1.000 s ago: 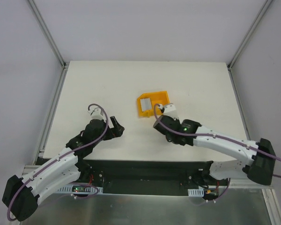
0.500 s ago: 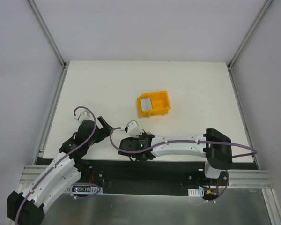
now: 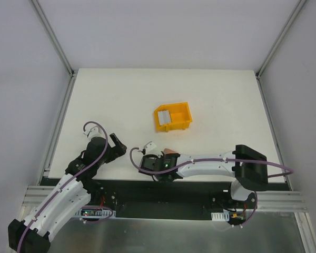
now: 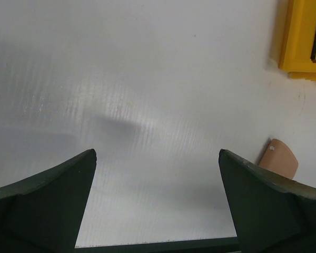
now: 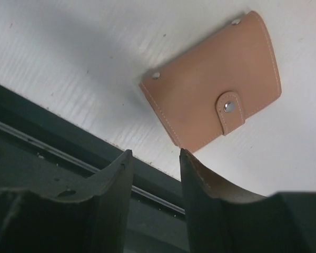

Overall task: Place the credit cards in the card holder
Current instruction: Turn over the card holder at the center of the board, then open the card holder at the center of the board.

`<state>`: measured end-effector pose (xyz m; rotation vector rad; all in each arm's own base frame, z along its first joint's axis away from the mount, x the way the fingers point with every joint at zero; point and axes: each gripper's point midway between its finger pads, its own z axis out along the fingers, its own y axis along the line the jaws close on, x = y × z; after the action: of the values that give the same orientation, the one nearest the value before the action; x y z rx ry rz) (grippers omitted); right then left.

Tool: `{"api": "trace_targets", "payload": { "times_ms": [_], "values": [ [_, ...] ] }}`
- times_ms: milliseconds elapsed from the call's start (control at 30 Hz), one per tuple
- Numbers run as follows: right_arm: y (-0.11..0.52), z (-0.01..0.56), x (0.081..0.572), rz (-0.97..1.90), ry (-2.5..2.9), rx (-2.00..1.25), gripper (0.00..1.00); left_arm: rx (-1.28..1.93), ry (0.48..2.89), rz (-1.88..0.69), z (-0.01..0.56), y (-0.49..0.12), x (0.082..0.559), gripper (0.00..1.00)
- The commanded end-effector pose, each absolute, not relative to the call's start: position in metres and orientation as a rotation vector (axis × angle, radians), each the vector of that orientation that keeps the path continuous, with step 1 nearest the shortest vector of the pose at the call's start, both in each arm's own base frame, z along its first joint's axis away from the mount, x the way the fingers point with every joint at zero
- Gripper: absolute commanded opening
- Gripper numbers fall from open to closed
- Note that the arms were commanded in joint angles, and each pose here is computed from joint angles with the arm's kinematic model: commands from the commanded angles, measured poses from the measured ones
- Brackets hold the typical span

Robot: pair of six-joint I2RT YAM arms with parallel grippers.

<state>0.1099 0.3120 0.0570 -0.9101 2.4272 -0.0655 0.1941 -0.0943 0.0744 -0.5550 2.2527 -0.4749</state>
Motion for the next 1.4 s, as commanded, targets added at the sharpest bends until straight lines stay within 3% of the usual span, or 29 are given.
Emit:
{"api": "trace_targets", "payload": {
  "times_ms": [0,133,267,533,633,800,1067,1367],
  "values": [
    [0.331,0.095,0.098,0.321,2.425,-0.817,0.45,-0.41,2.269,-0.513,0.081,-0.104,0.194,0.99],
    [0.318,0.111,0.104,0.493,2.398,-0.666,0.49,-0.289,2.269,-0.625,0.086,-0.126,0.198,0.99],
    [0.276,0.088,0.123,0.567,2.494,-0.406,0.52,-0.153,2.289,-0.822,0.089,-0.161,0.196,0.99],
    [0.251,0.052,0.148,0.823,2.527,-0.052,0.53,0.082,2.284,-1.117,0.087,-0.222,0.198,0.95],
    [0.255,0.048,0.147,0.914,2.532,-0.015,0.53,0.123,2.309,-1.198,0.082,-0.238,0.197,0.88],
    [0.257,0.037,0.15,0.962,2.536,0.072,0.53,0.163,2.32,-1.317,0.077,-0.256,0.195,0.86],
    [0.258,0.022,0.152,0.96,2.566,0.109,0.49,0.209,2.361,-1.5,0.063,-0.283,0.184,0.74],
    [0.258,0.008,0.148,0.953,2.614,0.113,0.43,0.156,2.428,-1.551,0.037,-0.295,0.179,0.65]
  ]
}}
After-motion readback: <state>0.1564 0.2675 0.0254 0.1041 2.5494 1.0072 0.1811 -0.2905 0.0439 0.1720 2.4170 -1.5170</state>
